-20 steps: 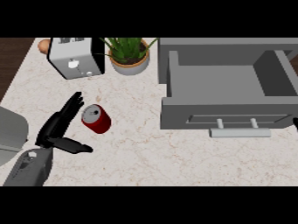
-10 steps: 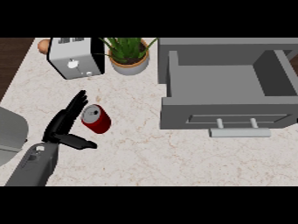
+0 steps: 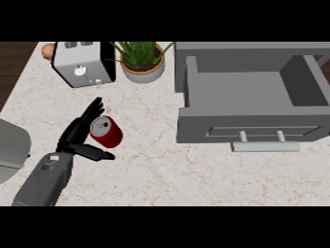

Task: Pick up the can, place it into the drawer and close the drawer

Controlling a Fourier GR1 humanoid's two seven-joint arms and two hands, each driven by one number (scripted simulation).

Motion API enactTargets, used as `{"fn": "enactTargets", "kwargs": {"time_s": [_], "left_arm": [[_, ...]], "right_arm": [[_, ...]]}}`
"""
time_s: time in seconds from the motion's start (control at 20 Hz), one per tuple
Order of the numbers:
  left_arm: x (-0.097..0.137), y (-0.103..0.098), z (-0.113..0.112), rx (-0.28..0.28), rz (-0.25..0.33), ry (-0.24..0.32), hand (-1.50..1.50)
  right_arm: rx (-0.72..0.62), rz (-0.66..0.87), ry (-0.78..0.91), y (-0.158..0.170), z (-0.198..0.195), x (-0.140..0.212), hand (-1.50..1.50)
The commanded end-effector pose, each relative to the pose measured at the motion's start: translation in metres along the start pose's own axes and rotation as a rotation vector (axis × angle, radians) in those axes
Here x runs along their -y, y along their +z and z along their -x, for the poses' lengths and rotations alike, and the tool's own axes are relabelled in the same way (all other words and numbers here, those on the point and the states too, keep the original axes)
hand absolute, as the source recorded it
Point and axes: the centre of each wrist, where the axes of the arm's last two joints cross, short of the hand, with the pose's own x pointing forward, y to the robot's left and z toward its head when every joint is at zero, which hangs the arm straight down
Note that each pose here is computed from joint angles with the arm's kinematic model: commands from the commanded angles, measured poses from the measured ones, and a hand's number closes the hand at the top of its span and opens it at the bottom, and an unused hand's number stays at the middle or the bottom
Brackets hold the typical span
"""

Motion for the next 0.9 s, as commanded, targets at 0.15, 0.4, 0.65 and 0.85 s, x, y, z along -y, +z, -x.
{"fn": "enactTargets", "kwargs": {"time_s": [0.15, 0.4, 0.65, 0.85], "left_arm": [[0.014, -0.017, -0.003, -0.009, 0.004, -0.005, -1.5], [0.016, -0.018, -0.002, 0.027, 0.049, -0.008, -1.5], [0.034, -0.028, -0.011, 0.03, 0.083, 0.022, 1.5], [0.054, -0.033, -0.014, 0.057, 0.094, 0.063, 1.5]], "right_arm": [[0.01, -0.014, -0.01, 0.022, -0.01, -0.002, -1.5], [0.007, -0.012, -0.014, 0.02, -0.001, 0.004, -1.5], [0.014, 0.019, -0.005, -0.012, -0.02, 0.011, -1.5], [0.011, 0.024, -0.016, 0.007, -0.001, -0.002, -1.5]]}}
